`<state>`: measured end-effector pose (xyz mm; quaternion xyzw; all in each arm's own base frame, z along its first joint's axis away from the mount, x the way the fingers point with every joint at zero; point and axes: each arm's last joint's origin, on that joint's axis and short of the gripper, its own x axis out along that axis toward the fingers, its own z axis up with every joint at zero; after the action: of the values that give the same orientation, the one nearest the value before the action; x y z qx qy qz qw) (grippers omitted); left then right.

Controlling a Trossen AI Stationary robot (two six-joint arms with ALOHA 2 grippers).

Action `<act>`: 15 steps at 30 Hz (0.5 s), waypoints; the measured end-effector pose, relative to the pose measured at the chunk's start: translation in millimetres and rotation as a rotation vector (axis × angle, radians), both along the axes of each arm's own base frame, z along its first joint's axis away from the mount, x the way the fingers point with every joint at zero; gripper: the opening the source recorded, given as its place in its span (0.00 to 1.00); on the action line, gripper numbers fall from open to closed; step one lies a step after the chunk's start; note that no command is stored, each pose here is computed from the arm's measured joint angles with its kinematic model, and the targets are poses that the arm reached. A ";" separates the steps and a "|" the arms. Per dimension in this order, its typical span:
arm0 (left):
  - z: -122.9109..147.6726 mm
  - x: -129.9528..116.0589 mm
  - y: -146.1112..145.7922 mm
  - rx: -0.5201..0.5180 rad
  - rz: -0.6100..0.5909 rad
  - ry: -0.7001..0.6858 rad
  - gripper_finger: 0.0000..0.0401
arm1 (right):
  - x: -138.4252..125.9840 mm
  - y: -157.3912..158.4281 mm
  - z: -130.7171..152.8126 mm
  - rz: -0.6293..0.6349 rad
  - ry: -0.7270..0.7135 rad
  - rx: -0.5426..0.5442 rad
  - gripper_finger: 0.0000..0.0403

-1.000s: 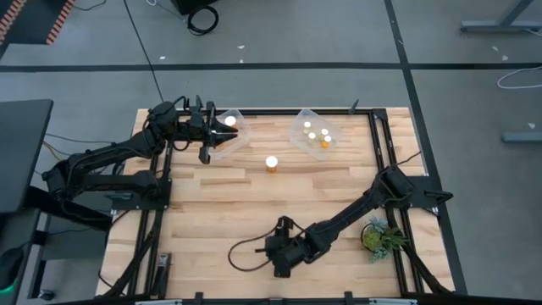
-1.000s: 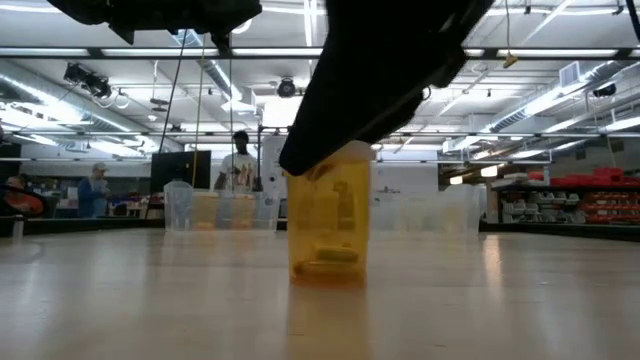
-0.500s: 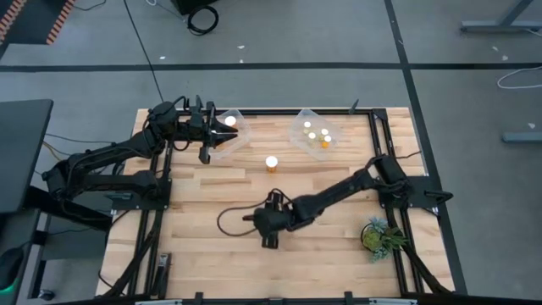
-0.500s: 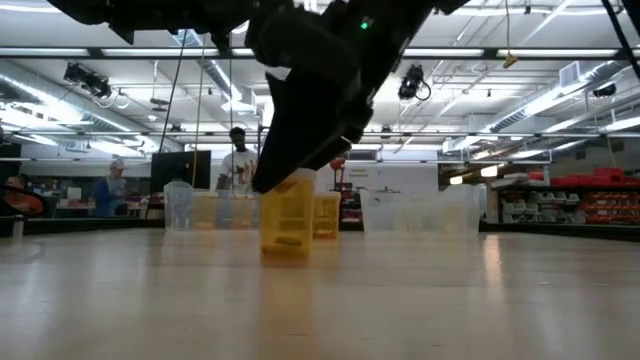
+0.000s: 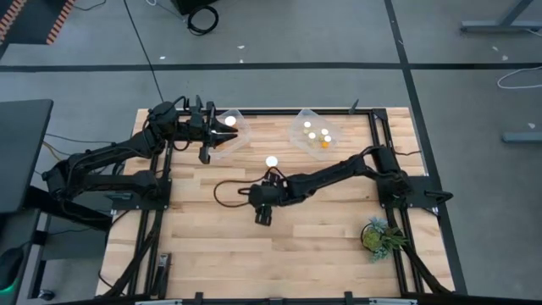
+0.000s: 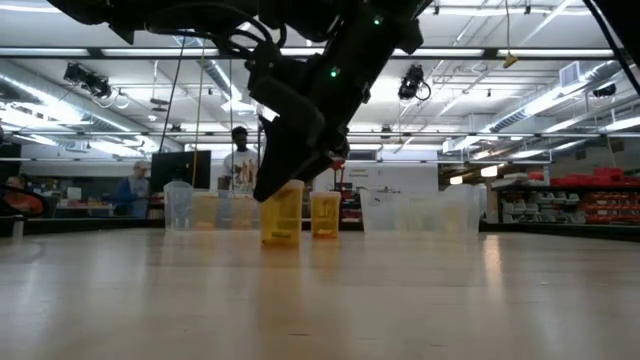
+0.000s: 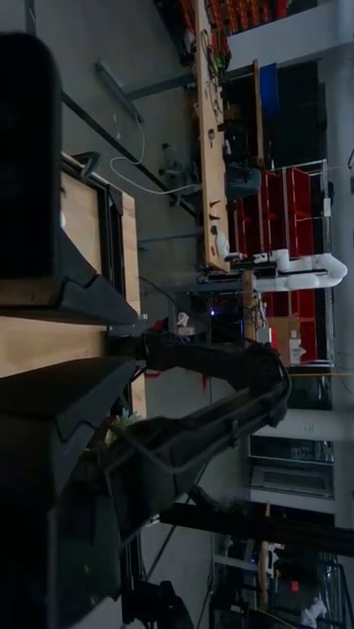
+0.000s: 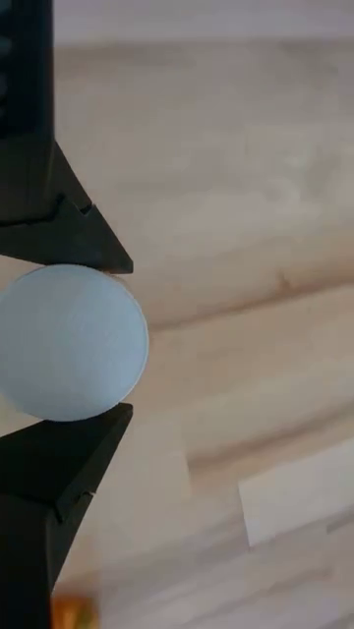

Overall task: Pick and place medicine bottles into bin by pill shape (circle, oval)
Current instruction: Put the large orange medicine bottle into the left transparent bin

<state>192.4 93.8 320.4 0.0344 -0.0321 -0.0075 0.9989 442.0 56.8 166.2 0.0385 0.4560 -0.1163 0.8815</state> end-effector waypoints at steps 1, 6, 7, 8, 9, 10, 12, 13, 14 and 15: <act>0.0 0.0 0.0 0.000 0.000 0.000 0.17 | 0.6 -4.5 0.0 -0.004 0.000 -0.003 0.57; 0.0 0.0 -0.1 0.000 -0.001 0.000 0.17 | 3.4 -26.6 -0.4 -0.027 0.000 -0.019 0.57; 0.0 0.0 0.0 0.000 0.000 0.000 0.17 | 3.8 -30.9 -0.4 -0.030 -0.001 -0.015 0.57; 0.0 0.0 0.0 0.000 0.000 0.000 0.18 | 4.5 -35.1 -0.4 -0.032 -0.004 -0.007 0.57; 0.0 0.0 0.0 0.000 0.000 0.000 0.18 | 5.1 -38.9 -0.3 -0.031 -0.007 0.003 0.57; 0.0 0.0 0.0 0.000 0.000 0.000 0.18 | 5.6 -42.8 -0.3 -0.034 -0.009 0.011 0.57; 0.0 0.0 -0.1 0.000 0.000 0.000 0.19 | 5.8 -49.9 -0.6 -0.046 -0.010 0.015 0.57; 0.0 0.0 0.0 0.000 0.000 0.000 0.19 | 5.8 -53.5 -0.8 -0.052 -0.009 0.015 0.57; 0.0 0.0 0.0 0.000 0.000 0.000 0.19 | 5.9 -56.5 -0.8 -0.058 -0.009 0.015 0.57; 0.0 0.0 -0.1 0.000 0.000 0.000 0.19 | 6.0 -59.5 -0.8 -0.062 -0.010 0.013 0.57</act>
<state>192.4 93.7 320.4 0.0345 -0.0321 -0.0076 0.9989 448.1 -2.7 165.4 0.0590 0.4509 -0.1405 0.8795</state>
